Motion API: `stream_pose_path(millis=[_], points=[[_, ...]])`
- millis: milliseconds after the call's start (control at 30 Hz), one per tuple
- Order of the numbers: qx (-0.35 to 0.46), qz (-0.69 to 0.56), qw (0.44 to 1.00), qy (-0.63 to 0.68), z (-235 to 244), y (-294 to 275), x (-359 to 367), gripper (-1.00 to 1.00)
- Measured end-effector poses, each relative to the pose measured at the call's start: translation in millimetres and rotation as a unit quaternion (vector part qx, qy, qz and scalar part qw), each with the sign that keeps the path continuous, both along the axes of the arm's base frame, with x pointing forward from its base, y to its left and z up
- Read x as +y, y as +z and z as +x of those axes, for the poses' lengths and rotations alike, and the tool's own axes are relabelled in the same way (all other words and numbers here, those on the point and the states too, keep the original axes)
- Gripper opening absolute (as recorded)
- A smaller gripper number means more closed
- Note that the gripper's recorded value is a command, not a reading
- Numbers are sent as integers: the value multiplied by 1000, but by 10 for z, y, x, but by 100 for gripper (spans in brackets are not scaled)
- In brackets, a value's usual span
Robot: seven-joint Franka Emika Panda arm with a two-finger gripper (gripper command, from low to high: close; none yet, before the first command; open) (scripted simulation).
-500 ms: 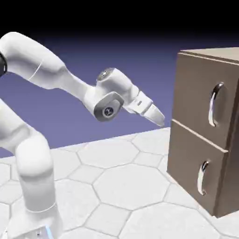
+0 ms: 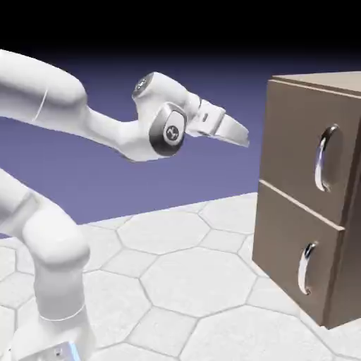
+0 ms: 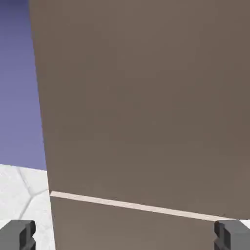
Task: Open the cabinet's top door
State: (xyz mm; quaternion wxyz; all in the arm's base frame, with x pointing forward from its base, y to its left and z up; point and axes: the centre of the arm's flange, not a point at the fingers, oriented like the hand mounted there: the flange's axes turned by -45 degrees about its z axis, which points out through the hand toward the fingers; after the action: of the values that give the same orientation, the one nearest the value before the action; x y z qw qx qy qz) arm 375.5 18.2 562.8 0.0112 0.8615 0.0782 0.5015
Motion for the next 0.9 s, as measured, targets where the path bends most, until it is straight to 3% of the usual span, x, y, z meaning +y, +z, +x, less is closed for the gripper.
stream_pose_path(millis=[467,900], points=[[-104,4,995,7,-148,455,-321,100],[-182,25,983,-5,-41,393,-866,100]])
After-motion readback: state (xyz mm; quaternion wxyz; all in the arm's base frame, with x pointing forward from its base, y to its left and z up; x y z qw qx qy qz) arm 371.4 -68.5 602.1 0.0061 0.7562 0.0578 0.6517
